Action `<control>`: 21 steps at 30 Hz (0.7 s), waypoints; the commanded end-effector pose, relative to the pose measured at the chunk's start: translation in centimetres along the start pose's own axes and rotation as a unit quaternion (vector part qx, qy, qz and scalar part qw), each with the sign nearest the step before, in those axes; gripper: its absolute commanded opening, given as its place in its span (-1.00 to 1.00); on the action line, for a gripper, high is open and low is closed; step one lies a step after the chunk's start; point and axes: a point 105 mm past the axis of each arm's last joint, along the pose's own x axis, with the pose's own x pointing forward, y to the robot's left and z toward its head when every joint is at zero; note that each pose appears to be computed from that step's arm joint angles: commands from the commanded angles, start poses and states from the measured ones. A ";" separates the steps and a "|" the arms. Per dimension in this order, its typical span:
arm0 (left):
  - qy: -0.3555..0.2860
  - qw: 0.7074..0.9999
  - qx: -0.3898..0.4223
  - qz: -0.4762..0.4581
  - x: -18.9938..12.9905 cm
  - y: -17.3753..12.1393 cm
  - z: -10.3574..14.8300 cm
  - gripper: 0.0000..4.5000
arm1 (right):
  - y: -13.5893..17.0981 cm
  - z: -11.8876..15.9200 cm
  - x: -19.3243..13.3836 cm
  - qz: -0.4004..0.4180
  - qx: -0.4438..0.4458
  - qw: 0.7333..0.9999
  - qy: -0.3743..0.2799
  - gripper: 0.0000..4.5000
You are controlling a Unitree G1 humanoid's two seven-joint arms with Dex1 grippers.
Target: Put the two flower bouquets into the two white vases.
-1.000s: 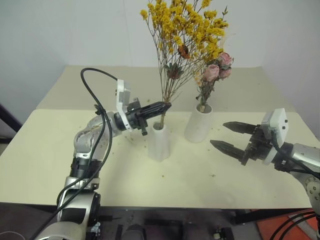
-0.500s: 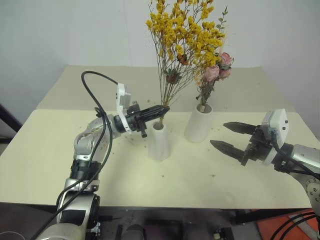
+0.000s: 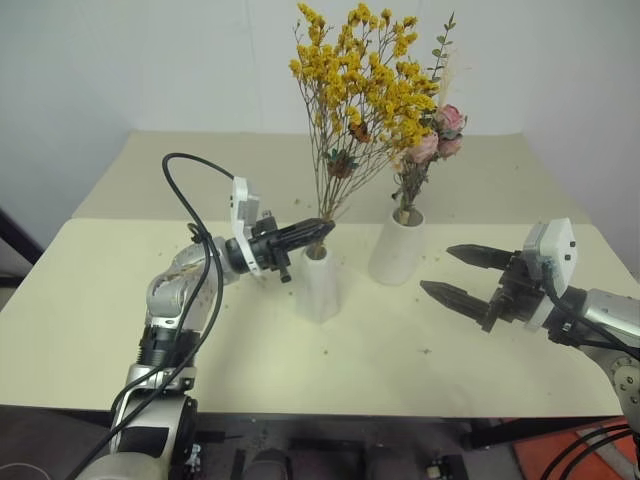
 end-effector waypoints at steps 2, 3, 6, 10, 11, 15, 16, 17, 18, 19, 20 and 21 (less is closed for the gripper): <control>0.001 1.000 0.021 -0.016 -0.2 -0.9 1.0 -0.58 | -0.1 1.4 -0.4 -0.006 -0.023 0.999 -0.023 1.00; 0.001 1.000 0.021 -0.017 -0.2 -1.0 1.0 -0.43 | -0.1 1.4 -0.4 -0.006 -0.023 0.999 -0.023 1.00; 0.005 1.000 0.025 -0.015 -0.8 -1.3 1.2 0.00 | -0.2 1.4 -0.4 -0.007 -0.023 0.999 -0.023 1.00; 0.012 0.999 0.030 -0.006 -1.7 -1.6 1.4 0.55 | -0.2 1.4 -0.3 -0.007 -0.023 0.999 -0.023 1.00; 0.014 0.999 0.032 -0.003 -1.9 -1.6 1.4 0.70 | -0.2 1.4 -0.3 -0.007 -0.023 0.999 -0.023 1.00; 0.031 0.999 0.039 0.006 -3.4 -2.3 1.5 0.99 | -0.2 1.4 -0.4 -0.007 -0.023 0.999 -0.022 1.00; 0.038 0.998 0.041 0.006 -3.9 -2.5 1.5 0.99 | -0.2 1.3 -0.4 -0.008 -0.023 0.999 -0.022 1.00; 0.044 0.998 0.042 0.007 -4.4 -2.6 1.6 0.99 | -0.2 1.3 -0.5 -0.008 -0.023 0.999 -0.021 1.00; 0.048 0.998 0.045 0.012 -4.9 -2.6 1.8 0.99 | -0.2 1.3 -0.5 -0.008 -0.022 1.000 -0.020 1.00; 0.051 0.997 0.047 0.017 -5.2 -2.6 2.0 0.99 | -0.2 1.2 -0.5 -0.008 -0.022 1.000 -0.020 1.00; 0.052 0.997 0.048 0.021 -5.4 -2.5 2.0 0.99 | -0.2 1.2 -0.5 -0.008 -0.022 1.000 -0.020 1.00; 0.056 0.997 0.051 0.025 -5.8 -2.5 2.2 0.99 | -0.2 1.2 -0.5 -0.008 -0.022 1.000 -0.019 1.00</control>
